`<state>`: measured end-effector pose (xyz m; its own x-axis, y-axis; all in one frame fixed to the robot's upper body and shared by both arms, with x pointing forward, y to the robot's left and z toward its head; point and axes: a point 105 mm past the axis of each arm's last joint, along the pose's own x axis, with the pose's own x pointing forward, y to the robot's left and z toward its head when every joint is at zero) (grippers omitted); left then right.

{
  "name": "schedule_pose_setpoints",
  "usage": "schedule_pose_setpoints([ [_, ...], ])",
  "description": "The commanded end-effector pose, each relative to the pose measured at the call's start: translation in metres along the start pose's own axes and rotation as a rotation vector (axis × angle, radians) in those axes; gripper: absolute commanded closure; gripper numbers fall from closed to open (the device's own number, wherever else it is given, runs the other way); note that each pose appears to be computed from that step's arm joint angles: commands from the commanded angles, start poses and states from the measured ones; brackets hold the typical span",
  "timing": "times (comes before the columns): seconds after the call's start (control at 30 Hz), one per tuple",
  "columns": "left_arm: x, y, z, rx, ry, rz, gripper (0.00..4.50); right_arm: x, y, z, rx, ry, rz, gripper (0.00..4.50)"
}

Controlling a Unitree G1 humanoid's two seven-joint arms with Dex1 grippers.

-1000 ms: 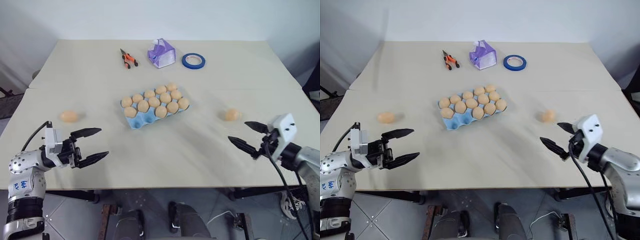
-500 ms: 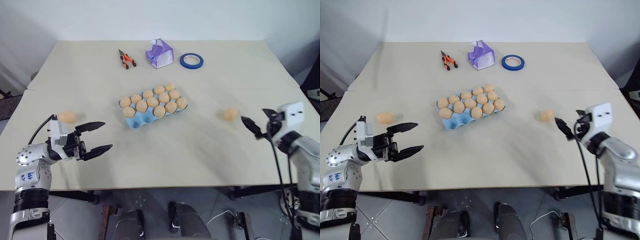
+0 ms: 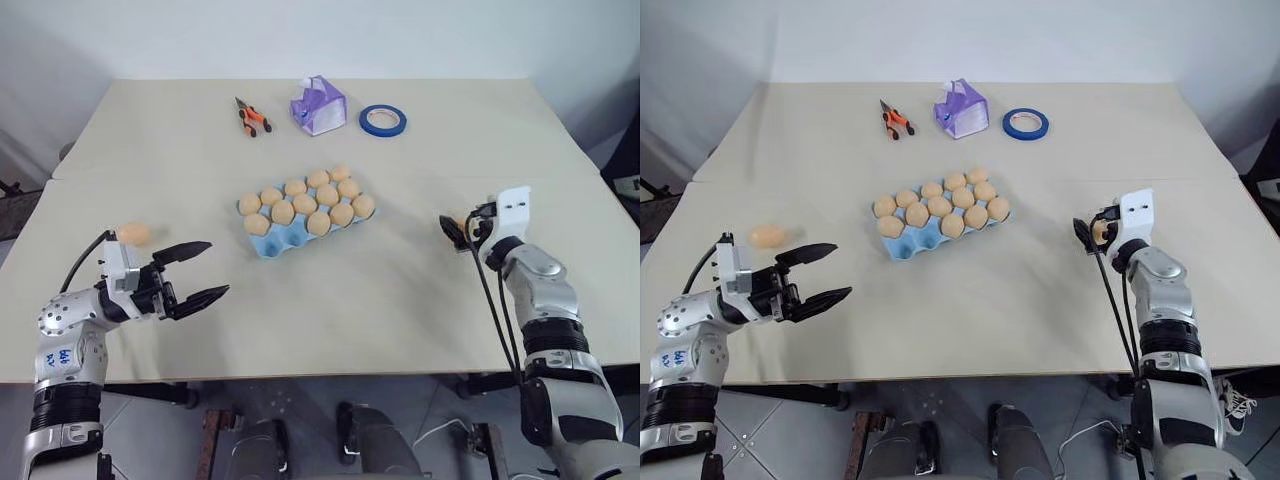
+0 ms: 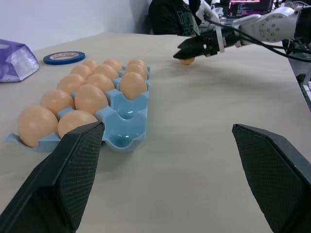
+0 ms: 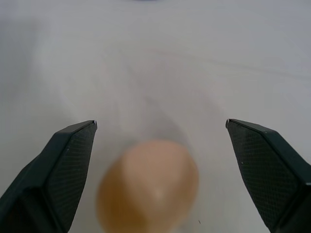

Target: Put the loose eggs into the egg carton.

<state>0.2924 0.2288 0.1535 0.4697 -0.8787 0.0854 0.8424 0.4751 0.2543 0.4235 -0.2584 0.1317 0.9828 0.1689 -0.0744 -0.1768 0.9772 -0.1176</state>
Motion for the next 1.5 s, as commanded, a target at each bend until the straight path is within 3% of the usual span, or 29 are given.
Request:
schedule_pose_setpoints([
  [0.03,-0.001,0.000,0.010,0.032,-0.028,0.014,0.00,0.006,-0.002,0.011,-0.043,-0.036,-0.010,0.04],
  [0.1,-0.001,0.001,0.010,0.033,-0.030,0.020,0.00,0.009,0.001,0.010,-0.034,-0.032,0.001,0.04],
  [0.2,0.000,0.000,0.010,0.034,-0.032,0.024,0.00,0.011,0.006,0.010,-0.011,-0.045,0.017,0.60],
  [0.37,-0.001,0.001,0.009,0.036,-0.031,0.032,0.00,0.011,0.012,0.018,-0.002,-0.063,0.050,2.28],
  [0.47,0.000,0.000,0.009,0.034,-0.034,0.037,0.00,0.006,0.018,0.025,-0.032,-0.086,0.086,2.70],
  [0.7,0.002,0.000,0.007,0.030,-0.034,0.035,0.00,0.001,0.070,0.084,-0.051,-0.226,0.249,2.73],
  [0.93,0.003,0.002,0.007,0.030,-0.034,0.035,0.00,0.001,0.180,0.122,-0.004,-0.276,0.521,2.73],
  [1.2,-0.003,0.002,0.009,0.045,-0.028,0.073,0.00,-0.001,0.274,0.117,0.014,-0.256,0.712,2.73],
  [1.47,-0.011,-0.002,0.009,0.051,-0.017,0.114,0.00,0.020,0.295,0.101,-0.038,-0.220,0.700,2.73],
  [1.5,-0.011,-0.003,0.009,0.051,-0.017,0.118,0.00,0.022,0.296,0.100,-0.042,-0.212,0.697,2.39],
])
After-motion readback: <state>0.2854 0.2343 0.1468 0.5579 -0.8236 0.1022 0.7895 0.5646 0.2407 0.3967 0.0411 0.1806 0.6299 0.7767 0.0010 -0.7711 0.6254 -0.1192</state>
